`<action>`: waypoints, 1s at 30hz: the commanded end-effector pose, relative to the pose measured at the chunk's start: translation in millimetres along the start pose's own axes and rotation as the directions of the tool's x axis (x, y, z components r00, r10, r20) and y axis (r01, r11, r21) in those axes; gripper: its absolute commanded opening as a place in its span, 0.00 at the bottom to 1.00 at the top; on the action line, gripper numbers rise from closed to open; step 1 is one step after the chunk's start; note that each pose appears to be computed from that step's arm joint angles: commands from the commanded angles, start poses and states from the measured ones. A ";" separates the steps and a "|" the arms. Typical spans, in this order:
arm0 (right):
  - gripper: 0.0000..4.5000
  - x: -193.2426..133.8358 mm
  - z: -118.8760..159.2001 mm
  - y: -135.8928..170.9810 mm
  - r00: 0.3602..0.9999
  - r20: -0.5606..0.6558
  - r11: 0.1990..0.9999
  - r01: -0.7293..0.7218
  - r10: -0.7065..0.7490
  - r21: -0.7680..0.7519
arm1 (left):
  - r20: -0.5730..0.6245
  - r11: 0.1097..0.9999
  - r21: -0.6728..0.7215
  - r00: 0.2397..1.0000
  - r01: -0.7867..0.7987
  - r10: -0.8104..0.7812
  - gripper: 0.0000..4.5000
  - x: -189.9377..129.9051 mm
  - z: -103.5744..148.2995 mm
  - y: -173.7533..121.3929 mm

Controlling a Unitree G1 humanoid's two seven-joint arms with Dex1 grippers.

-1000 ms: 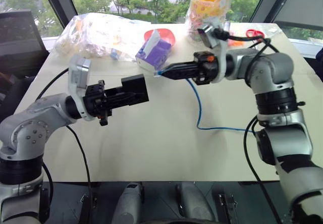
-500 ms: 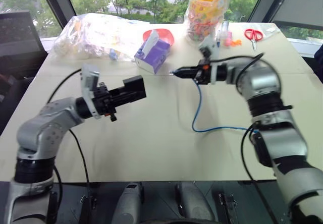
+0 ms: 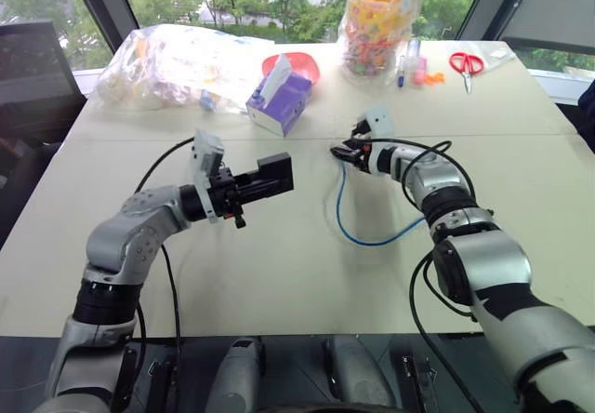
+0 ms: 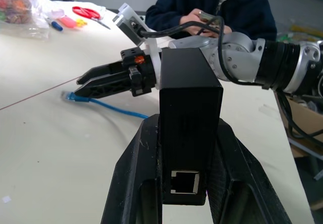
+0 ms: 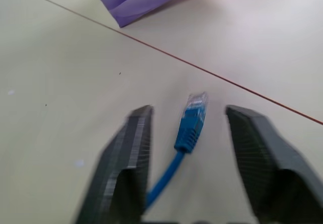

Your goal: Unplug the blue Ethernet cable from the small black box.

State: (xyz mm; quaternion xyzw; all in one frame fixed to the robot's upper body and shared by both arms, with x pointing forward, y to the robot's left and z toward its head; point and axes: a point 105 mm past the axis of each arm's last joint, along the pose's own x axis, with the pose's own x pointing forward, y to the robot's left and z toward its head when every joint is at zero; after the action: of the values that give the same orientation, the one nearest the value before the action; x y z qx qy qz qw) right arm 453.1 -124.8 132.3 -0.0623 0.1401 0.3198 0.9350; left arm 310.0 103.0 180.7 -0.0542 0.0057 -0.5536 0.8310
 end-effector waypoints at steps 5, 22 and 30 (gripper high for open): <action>1.00 -30.5 39.1 -18.8 0.994 0.096 0.997 -0.044 0.051 -0.067 | -0.001 0.957 0.250 0.988 -0.149 0.154 0.11 5.9 -19.8 30.5; 1.00 -76.2 73.8 -5.6 0.965 0.261 1.000 -0.013 0.012 0.004 | 0.038 0.827 0.378 0.899 -0.416 0.435 0.11 44.1 -87.4 85.2; 1.00 -75.1 78.7 3.2 0.962 0.274 1.000 -0.023 0.018 0.015 | -0.087 0.854 0.280 0.874 -0.438 0.477 0.34 36.0 -123.4 86.5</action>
State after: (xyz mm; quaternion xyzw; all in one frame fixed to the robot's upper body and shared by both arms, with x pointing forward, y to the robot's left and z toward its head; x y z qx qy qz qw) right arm 414.6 -151.4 212.1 -0.0065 0.0449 0.3287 0.9433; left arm 404.0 88.3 85.8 0.1082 -0.0499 -0.3374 0.9338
